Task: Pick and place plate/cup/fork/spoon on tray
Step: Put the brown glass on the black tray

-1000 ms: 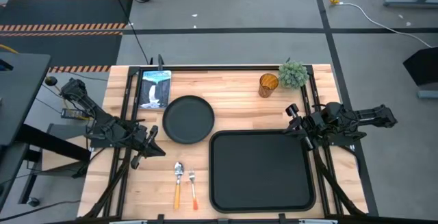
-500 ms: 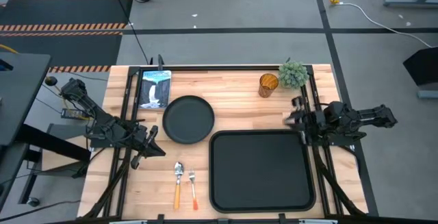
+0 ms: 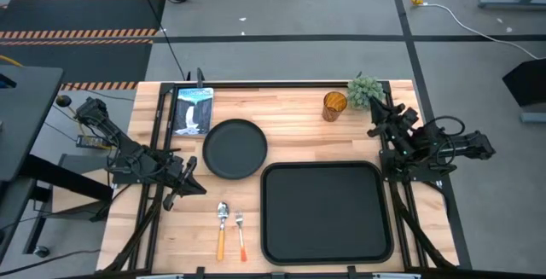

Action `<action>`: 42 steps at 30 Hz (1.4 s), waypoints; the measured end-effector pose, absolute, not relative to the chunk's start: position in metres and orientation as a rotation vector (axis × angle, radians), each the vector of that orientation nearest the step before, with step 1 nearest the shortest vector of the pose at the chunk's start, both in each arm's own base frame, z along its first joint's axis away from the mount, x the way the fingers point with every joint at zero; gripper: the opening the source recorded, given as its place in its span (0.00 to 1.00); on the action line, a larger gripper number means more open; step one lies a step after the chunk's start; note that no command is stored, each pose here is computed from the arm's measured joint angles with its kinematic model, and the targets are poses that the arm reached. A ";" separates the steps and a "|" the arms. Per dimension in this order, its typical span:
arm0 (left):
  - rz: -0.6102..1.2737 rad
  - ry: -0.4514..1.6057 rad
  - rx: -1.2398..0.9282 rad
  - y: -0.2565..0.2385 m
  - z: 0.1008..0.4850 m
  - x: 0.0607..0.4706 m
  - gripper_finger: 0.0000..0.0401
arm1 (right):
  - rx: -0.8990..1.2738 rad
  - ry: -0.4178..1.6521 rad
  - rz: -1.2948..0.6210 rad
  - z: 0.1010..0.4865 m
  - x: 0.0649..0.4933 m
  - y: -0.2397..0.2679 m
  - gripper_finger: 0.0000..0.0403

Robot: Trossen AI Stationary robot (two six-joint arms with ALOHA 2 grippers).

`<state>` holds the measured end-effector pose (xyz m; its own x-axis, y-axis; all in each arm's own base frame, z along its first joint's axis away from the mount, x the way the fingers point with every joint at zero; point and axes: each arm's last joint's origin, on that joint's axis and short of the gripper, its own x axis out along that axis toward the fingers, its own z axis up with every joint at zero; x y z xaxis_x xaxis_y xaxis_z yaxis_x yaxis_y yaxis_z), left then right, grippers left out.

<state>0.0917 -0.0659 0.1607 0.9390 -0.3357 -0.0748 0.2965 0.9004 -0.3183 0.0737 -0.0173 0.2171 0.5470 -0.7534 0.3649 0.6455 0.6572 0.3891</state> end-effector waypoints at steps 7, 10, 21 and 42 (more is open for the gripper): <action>-0.328 0.129 -0.309 -0.066 0.161 0.092 0.06 | 0.242 -0.566 -0.803 0.218 0.074 -0.018 0.11; -0.328 0.129 -0.309 -0.066 0.161 0.092 0.06 | 0.237 -0.574 -0.742 0.218 0.075 -0.016 0.11; -0.328 0.129 -0.309 -0.066 0.161 0.092 0.06 | 0.144 -0.221 -0.698 0.213 0.095 -0.014 0.11; -0.328 0.129 -0.309 -0.066 0.161 0.092 0.06 | 0.221 0.423 -0.827 0.244 0.144 -0.051 0.11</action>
